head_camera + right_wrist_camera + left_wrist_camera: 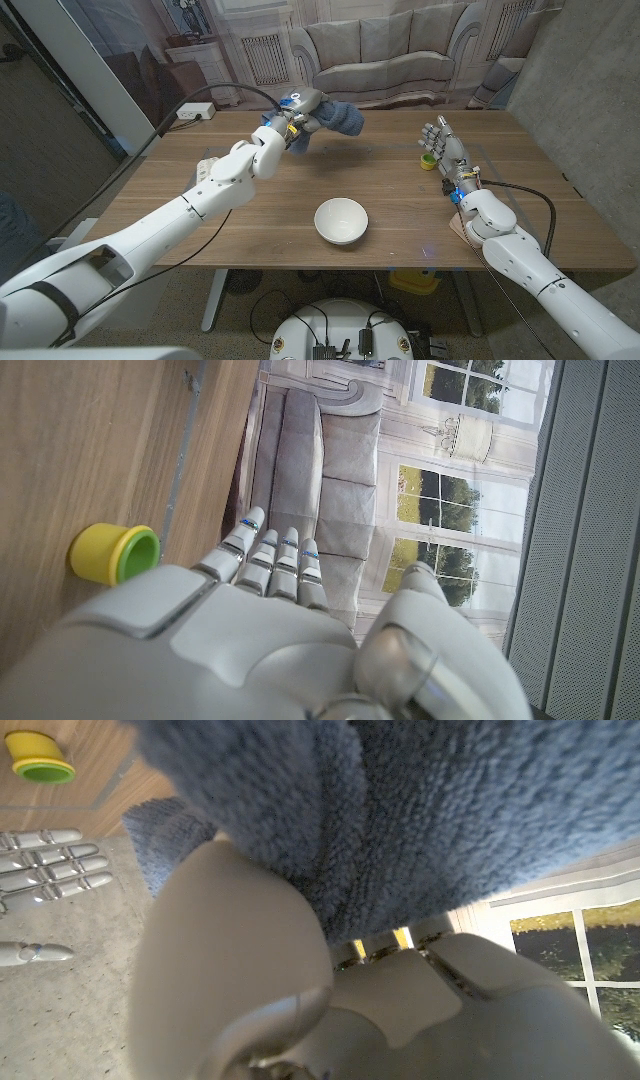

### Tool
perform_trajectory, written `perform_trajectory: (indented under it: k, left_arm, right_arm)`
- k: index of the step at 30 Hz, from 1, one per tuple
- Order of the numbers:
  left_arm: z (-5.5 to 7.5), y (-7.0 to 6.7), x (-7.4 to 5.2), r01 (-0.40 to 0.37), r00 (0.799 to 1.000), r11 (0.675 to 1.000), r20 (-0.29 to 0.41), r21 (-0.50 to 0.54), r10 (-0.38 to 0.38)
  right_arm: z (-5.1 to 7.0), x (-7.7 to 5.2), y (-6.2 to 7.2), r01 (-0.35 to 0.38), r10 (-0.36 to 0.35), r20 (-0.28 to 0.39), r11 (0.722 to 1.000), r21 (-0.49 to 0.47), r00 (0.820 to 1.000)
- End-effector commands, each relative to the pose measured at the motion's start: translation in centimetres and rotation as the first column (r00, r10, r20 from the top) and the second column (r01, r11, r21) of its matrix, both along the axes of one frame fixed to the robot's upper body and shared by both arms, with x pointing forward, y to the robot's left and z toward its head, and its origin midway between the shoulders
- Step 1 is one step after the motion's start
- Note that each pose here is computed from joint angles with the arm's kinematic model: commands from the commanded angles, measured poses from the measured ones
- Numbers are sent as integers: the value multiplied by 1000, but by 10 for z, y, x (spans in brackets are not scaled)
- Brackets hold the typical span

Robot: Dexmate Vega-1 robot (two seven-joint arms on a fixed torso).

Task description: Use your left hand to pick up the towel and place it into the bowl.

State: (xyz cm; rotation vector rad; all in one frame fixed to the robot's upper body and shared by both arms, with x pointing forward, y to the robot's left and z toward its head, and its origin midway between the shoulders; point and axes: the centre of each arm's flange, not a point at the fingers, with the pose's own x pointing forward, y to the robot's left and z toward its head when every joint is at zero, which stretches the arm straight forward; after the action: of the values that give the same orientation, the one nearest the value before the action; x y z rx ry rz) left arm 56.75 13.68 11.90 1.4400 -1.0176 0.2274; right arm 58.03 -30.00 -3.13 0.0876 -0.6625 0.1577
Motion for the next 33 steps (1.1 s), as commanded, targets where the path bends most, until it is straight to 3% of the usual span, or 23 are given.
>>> perform_trajectory:
  k: [1,10,33]
  left_arm:
    - [1,9,0,58,998,998,23,-3,-58]
    - [-5,12,-3,154,988,988,2,-33,-154]
    - [-25,19,-22,198,980,980,10,-4,-198]
  right_arm:
    - [2,1,1,5,-5,0,1000,3,1000]
    - [2,1,-2,13,-13,3,1000,7,1000]
    - [4,0,0,10,-10,-2,1000,5,1000]
